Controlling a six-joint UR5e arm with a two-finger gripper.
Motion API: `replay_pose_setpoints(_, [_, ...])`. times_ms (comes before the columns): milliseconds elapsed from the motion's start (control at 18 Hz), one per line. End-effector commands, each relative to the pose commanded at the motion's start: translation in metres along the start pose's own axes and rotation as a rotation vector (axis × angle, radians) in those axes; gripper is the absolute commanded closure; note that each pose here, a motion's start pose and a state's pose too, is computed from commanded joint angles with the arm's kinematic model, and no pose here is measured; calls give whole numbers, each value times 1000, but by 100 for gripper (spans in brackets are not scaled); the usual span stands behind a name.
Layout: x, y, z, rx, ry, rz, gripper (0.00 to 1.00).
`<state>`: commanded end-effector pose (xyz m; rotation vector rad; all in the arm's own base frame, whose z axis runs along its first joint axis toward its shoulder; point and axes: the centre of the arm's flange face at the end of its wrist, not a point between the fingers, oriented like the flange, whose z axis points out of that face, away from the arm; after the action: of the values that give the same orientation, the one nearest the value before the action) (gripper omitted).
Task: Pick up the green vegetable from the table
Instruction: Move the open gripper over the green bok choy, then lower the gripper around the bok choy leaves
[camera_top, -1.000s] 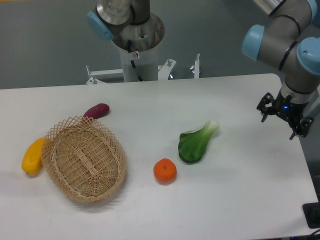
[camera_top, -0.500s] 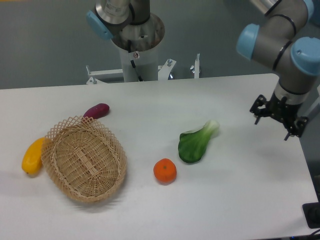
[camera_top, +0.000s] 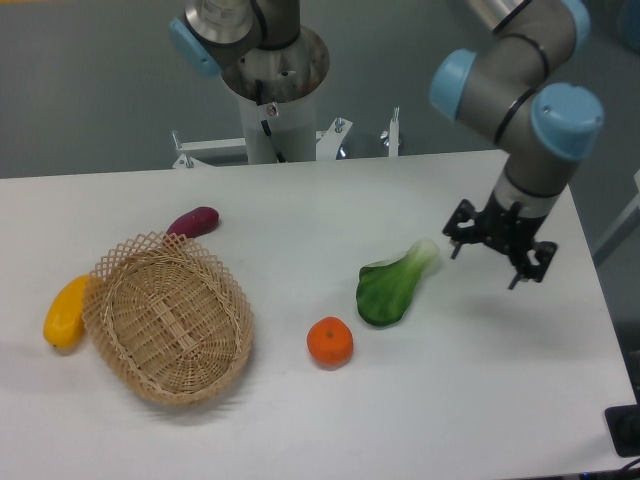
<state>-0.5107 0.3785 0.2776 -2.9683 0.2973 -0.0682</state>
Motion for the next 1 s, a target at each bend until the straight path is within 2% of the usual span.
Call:
replay_pose_setpoints(556, [36, -13, 50, -122, 77, 67, 0])
replay_pose_setpoints(1000, [57, -25, 62, -201, 83, 98, 0])
